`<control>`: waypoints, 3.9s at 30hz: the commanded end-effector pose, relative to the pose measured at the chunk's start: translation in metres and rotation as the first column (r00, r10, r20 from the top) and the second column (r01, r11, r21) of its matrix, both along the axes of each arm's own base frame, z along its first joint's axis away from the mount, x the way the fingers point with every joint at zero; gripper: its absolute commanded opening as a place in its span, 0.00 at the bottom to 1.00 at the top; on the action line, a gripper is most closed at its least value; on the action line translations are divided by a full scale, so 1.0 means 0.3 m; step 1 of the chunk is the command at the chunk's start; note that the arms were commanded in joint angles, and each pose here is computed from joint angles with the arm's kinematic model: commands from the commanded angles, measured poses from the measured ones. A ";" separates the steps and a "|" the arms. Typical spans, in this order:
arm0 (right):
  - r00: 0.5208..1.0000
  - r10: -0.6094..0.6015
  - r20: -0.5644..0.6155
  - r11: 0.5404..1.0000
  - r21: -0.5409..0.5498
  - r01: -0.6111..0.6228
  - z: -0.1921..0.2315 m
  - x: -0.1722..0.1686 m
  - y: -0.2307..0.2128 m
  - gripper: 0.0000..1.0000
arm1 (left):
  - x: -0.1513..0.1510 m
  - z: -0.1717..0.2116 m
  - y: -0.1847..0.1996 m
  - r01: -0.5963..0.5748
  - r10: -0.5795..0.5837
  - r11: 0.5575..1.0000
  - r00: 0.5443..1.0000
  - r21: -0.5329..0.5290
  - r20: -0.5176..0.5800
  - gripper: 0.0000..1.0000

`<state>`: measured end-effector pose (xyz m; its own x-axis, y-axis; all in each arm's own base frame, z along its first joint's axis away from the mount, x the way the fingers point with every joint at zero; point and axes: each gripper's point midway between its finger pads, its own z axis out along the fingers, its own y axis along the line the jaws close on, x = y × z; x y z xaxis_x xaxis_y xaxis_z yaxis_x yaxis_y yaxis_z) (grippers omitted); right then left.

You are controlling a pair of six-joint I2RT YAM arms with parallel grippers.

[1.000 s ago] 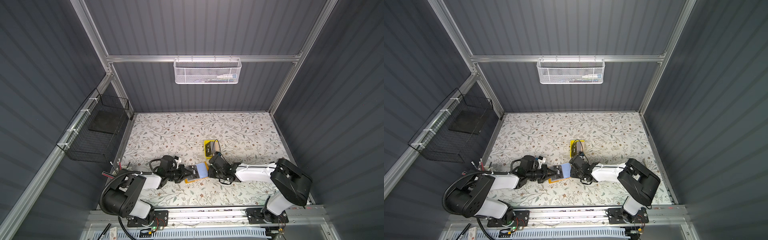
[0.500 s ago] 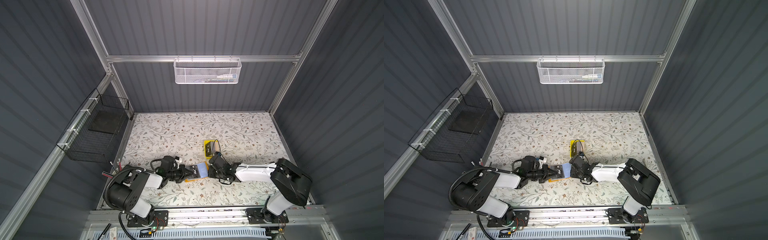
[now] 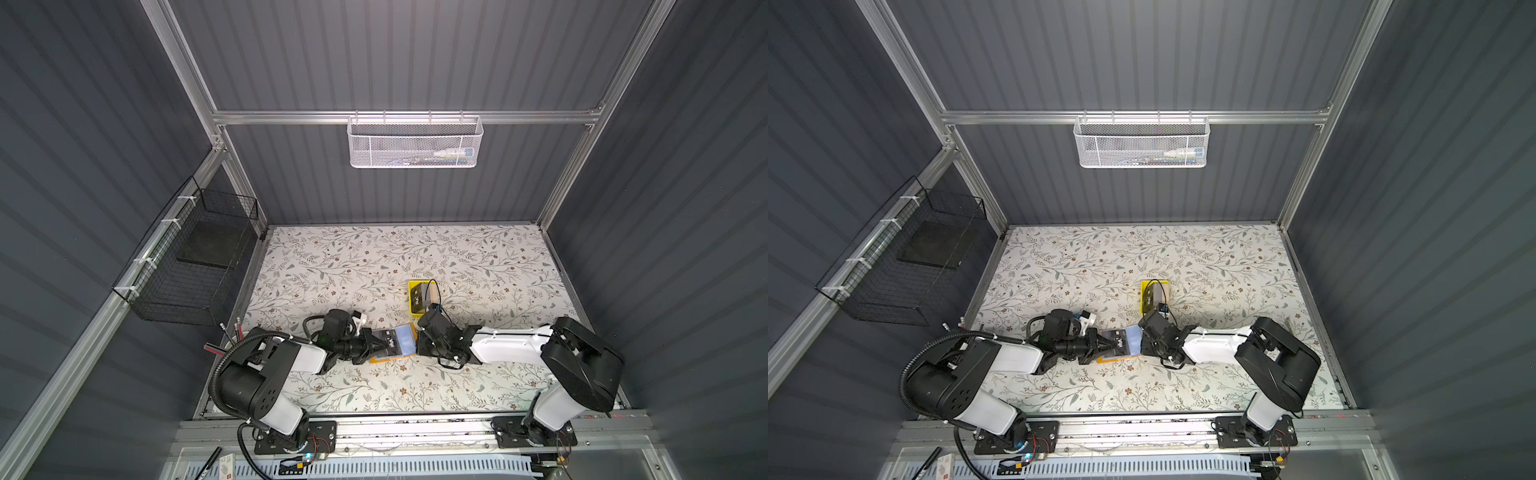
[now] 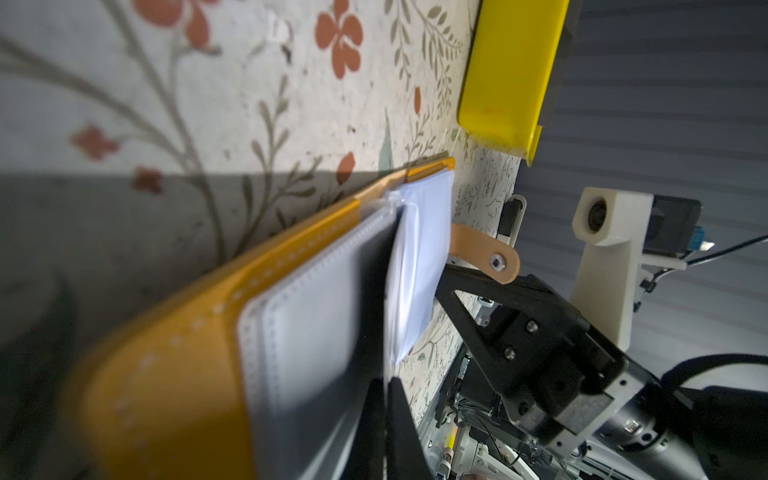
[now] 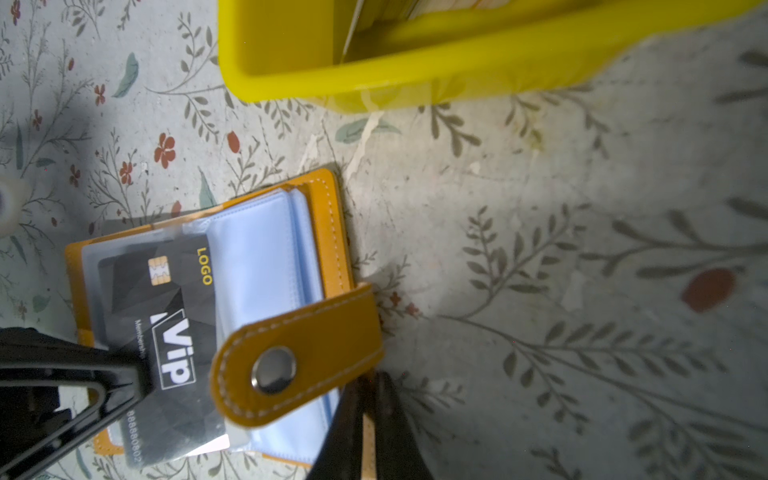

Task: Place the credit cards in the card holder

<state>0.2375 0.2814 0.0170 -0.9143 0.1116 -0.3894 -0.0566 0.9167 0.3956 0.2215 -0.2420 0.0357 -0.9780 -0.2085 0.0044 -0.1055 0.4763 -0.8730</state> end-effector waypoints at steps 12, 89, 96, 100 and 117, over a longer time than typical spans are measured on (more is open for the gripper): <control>1.000 -0.015 0.010 0.997 -0.071 0.015 0.032 -0.055 -0.080 0.19 | -0.025 0.020 -0.036 0.123 -0.123 0.992 0.992 -0.008 0.001 0.00; 0.995 0.035 -0.090 0.983 -0.177 -0.051 -0.072 -0.082 -0.047 0.13 | -0.070 -0.009 -0.008 0.092 -0.091 0.996 0.995 0.016 -0.050 0.00; 0.995 0.039 -0.092 0.982 -0.180 -0.055 -0.075 -0.081 -0.042 0.13 | -0.077 0.000 0.038 0.053 -0.048 0.992 0.998 0.111 -0.048 0.00; 0.995 0.044 -0.092 0.983 -0.175 -0.059 -0.073 -0.078 -0.033 0.13 | -0.078 0.001 0.030 0.060 -0.055 0.994 0.997 0.094 -0.051 0.00; 0.995 0.029 -0.091 0.979 -0.196 -0.047 -0.074 -0.075 -0.048 0.13 | -0.081 0.010 -0.007 0.103 -0.102 0.995 0.994 0.013 -0.028 0.00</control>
